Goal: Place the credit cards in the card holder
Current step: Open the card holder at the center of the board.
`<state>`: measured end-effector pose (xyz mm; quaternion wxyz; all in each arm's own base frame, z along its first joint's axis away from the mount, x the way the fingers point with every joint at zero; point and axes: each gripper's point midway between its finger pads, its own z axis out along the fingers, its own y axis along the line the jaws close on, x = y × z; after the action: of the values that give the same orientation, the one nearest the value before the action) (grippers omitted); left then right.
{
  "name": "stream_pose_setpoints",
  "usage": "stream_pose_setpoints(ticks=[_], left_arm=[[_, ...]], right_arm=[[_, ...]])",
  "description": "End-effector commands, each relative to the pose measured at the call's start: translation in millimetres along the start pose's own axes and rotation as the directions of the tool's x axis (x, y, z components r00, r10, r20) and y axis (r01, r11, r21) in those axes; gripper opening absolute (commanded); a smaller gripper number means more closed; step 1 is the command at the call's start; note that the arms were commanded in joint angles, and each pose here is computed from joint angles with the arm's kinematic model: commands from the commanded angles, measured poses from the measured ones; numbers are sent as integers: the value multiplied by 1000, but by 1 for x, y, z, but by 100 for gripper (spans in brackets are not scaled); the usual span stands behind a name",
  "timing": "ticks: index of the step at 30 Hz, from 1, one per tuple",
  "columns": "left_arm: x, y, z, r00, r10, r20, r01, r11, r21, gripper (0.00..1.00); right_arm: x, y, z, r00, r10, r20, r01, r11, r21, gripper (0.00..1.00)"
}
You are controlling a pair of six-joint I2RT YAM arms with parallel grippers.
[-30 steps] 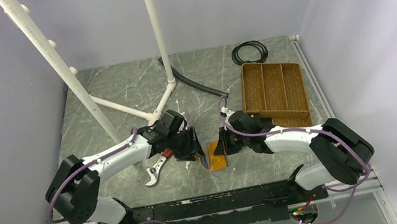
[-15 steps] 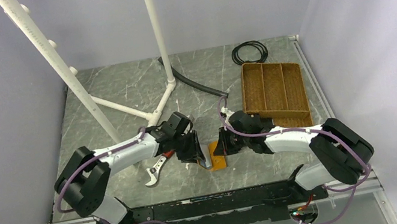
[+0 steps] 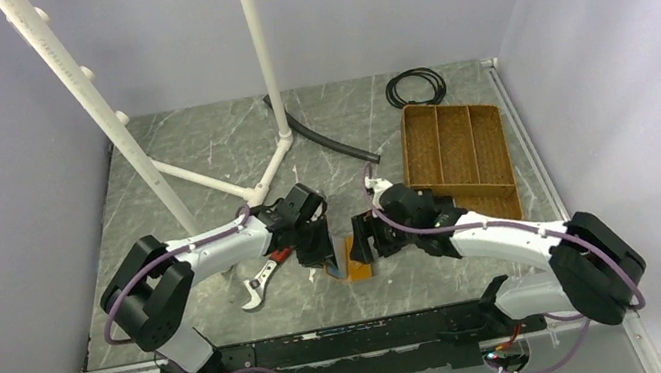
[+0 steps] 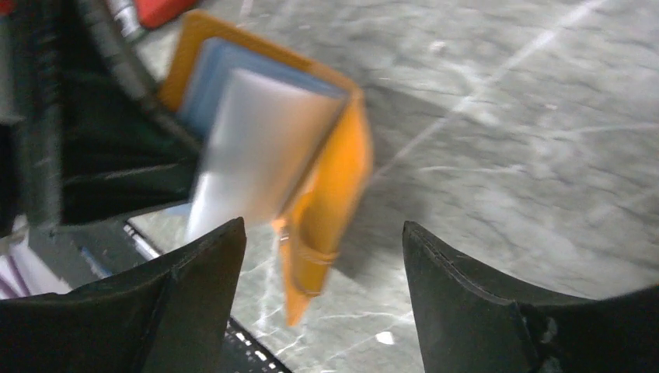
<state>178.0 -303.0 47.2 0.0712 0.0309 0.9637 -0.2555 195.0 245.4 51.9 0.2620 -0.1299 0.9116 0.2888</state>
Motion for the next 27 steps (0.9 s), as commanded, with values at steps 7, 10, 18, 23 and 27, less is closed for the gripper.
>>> stream_pose_setpoints(ticks=[7, 10, 18, 23, 27], left_arm=[[-5, -14, -13, 999, -31, 9, 31, 999, 20, 0], [-3, -13, -12, 999, -40, 4, 40, 999, 15, 0], [5, 3, -12, 1000, -31, 1, 31, 999, -31, 0], [14, 8, -8, 999, -27, -18, 27, 1000, -4, 0], [14, 13, -6, 999, -49, -9, 49, 999, -19, 0]], right_arm=[[-7, 52, 4, 966, -205, 157, 204, 979, 20, 94], [-12, 49, 7, 956, -211, 203, 193, 976, 106, 94], [-11, -16, -6, 969, -82, 231, -18, 916, 401, 59], [1, -17, 5, 984, -65, 167, 9, 949, 316, 50], [18, -29, 18, 994, -98, 39, 75, 919, 387, 56]])
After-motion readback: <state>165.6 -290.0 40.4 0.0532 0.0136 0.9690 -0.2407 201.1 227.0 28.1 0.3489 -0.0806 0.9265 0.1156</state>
